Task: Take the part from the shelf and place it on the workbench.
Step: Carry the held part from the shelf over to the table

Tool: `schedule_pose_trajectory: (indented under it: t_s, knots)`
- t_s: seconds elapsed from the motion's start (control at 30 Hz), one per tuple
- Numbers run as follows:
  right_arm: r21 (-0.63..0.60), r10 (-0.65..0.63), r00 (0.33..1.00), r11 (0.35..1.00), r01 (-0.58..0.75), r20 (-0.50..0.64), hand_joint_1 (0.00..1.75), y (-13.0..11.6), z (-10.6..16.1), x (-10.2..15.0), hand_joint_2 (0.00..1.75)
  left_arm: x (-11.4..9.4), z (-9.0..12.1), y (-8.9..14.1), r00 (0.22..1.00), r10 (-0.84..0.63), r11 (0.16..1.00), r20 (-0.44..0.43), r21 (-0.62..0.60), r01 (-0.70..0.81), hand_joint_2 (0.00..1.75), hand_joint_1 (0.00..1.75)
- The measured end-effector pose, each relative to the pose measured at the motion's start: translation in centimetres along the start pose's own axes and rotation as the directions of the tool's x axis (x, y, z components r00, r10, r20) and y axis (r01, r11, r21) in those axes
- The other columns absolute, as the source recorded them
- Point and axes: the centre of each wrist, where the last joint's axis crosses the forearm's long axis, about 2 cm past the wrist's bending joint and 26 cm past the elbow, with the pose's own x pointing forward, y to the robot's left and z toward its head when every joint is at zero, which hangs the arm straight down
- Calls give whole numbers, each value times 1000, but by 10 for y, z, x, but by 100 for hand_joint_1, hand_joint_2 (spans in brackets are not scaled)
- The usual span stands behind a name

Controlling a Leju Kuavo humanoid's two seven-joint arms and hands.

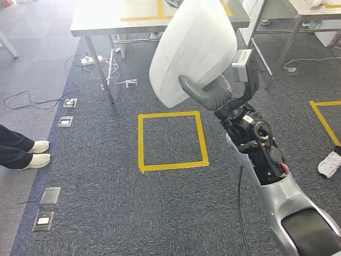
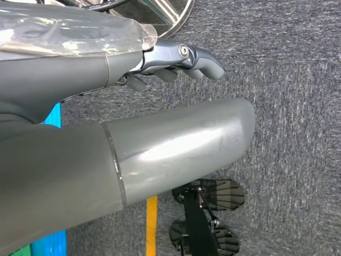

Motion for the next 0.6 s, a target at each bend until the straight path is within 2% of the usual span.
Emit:
schedule_pose_trajectory:
  t_s: [0.6]
  knots:
    - [-35, -34, 999, 999, 34, -23, 175, -2, 4, -1, 175, 0, 0, 1, 1000, -13, 1000, -5, 6, 13, 0, 0]
